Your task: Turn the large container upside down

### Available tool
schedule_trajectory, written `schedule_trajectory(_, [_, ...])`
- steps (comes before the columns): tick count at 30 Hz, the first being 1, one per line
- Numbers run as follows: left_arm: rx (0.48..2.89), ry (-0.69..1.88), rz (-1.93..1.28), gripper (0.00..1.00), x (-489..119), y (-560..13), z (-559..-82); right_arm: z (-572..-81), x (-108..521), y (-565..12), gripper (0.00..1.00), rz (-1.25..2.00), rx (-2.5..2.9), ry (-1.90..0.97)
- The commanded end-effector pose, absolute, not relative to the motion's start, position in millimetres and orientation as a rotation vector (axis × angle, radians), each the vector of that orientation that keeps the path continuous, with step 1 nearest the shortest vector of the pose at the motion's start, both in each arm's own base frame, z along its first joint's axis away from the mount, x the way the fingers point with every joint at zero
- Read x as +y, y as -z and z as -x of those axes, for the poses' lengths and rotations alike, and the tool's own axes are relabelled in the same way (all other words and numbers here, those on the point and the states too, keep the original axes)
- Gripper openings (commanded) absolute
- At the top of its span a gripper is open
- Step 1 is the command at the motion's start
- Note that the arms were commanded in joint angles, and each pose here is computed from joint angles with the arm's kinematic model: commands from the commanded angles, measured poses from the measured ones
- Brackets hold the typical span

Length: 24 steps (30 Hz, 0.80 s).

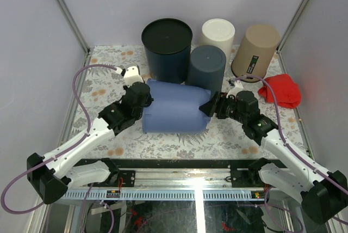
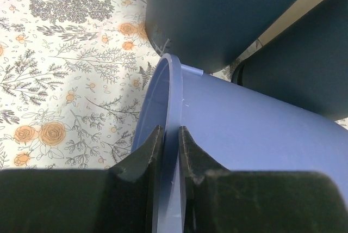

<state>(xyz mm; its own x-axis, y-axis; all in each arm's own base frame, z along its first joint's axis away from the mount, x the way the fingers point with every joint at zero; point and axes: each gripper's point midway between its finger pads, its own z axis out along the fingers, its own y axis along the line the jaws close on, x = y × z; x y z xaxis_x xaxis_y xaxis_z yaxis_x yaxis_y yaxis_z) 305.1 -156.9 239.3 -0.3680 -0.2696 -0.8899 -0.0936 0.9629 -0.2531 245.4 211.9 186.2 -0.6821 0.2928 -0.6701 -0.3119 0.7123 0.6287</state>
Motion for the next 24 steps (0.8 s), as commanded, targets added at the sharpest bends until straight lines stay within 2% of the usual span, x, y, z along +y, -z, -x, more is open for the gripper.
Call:
schedule_trajectory(1, [2.016,0.119,0.274,0.0,-147.0,-207.8,-296.1,-244.7,223.3,-188.4,0.69,0.065,2.08,-1.032])
schedule_trajectory(7, [2.014,0.156,0.294,0.0,-147.2,-203.0,-291.6,-245.8,227.6,-198.7,0.69,0.069,2.044,-1.071])
schedule_trajectory(13, [2.011,0.251,0.323,0.1,-147.7,-199.7,-289.8,-240.0,241.3,-231.2,0.69,0.123,1.98,-1.19])
schedule_trajectory(24, [2.007,0.44,0.381,0.09,-157.3,-198.2,-287.7,-240.7,255.8,-297.3,0.68,0.23,1.887,-1.237])
